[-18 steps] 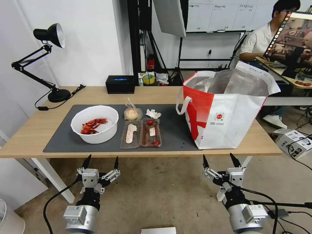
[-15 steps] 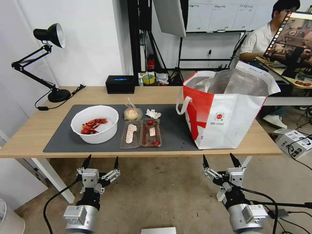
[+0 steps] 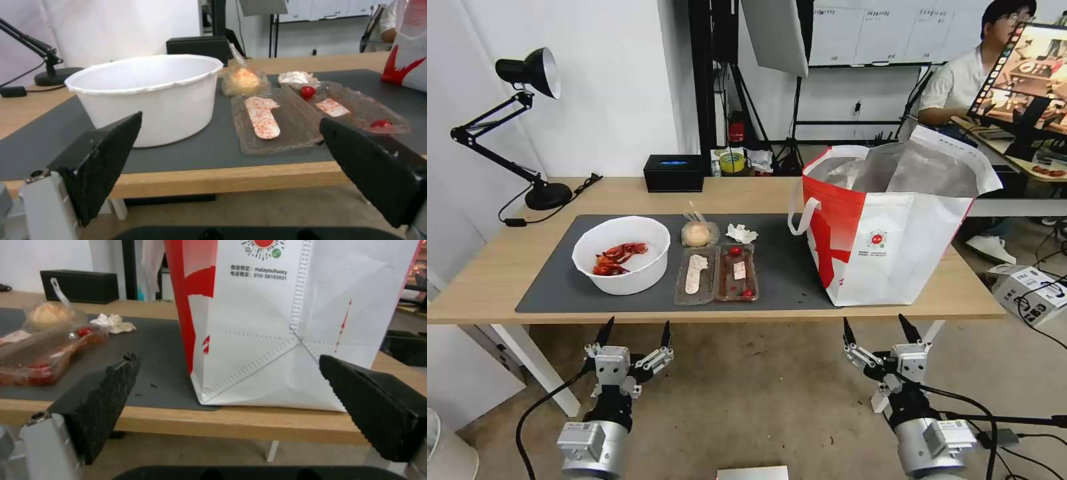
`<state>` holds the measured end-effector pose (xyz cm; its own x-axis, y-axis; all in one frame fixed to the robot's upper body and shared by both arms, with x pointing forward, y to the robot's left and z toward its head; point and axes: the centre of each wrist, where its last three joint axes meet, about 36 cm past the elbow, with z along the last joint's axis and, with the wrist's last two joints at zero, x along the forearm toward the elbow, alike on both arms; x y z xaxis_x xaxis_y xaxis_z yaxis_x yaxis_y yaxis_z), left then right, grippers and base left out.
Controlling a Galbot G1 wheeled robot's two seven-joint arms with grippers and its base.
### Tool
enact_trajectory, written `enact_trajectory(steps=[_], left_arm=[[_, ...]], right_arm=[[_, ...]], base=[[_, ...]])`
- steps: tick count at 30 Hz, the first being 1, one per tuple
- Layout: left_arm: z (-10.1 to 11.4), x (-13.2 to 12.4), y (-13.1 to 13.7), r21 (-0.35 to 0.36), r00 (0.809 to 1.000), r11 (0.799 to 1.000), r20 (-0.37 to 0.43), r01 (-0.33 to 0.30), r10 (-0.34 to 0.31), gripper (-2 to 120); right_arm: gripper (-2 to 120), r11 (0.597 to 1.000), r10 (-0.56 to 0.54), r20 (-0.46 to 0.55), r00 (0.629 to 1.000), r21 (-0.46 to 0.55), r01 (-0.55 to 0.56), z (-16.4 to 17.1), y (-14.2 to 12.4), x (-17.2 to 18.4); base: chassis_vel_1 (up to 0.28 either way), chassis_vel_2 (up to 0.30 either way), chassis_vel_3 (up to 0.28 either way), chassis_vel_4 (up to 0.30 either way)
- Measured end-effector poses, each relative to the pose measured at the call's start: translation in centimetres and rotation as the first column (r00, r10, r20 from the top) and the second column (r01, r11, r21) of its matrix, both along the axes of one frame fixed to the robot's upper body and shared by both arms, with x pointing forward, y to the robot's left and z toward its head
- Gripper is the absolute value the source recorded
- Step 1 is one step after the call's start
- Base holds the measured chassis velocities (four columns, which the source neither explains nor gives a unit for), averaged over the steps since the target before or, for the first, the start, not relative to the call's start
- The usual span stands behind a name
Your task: Pick up the trash from the table and place it into the takeout bag.
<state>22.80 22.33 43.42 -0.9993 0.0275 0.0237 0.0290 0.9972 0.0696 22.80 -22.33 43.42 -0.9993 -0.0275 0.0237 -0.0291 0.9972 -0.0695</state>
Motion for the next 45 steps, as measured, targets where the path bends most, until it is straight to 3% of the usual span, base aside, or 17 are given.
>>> enact_trajectory(steps=[22, 26, 29, 33, 40, 45], left_arm=[[0.1, 0.1, 0.2, -0.008, 1.000, 1.000, -0.002, -0.010, 0.010, 100], [1.1, 1.8, 2.3, -0.084, 0.988, 0.985, -0.041, -0.150, 0.147, 100], [1.4, 2.2, 2.9, -0.103, 0.981, 0.977, -0.054, -0.189, 0.184, 100], [1.4, 2.8, 4.1, -0.114, 0.982, 0.977, -0.073, -0.181, 0.174, 100], [1.3, 2.5, 4.0, -0.112, 0.984, 0.979, -0.082, -0.168, 0.160, 100], [1.2, 2.2, 3.5, -0.111, 0.986, 0.982, -0.088, -0.150, 0.141, 100]], right_arm=[[100, 1.000, 0.008, -0.006, 1.000, 0.004, -0.008, 0.2, -0.2, 0.3], [100, 0.999, 0.047, -0.041, 0.998, 0.024, -0.046, 1.4, -1.3, 2.4], [100, 0.998, 0.063, -0.058, 0.996, 0.028, -0.061, 1.9, -1.8, 3.2], [100, 0.994, 0.108, -0.119, 0.987, 0.024, -0.106, 3.7, -3.0, 5.4], [100, 0.985, 0.165, -0.220, 0.961, -0.015, -0.172, 6.6, -4.7, 8.1], [100, 0.982, 0.187, -0.227, 0.956, 0.019, -0.188, 6.5, -4.4, 8.0]], base=[[0.000, 0.000, 0.000, 0.000], [0.000, 0.000, 0.000, 0.000], [0.000, 0.000, 0.000, 0.000], [0.000, 0.000, 0.000, 0.000], [0.000, 0.000, 0.000, 0.000], [0.000, 0.000, 0.000, 0.000]])
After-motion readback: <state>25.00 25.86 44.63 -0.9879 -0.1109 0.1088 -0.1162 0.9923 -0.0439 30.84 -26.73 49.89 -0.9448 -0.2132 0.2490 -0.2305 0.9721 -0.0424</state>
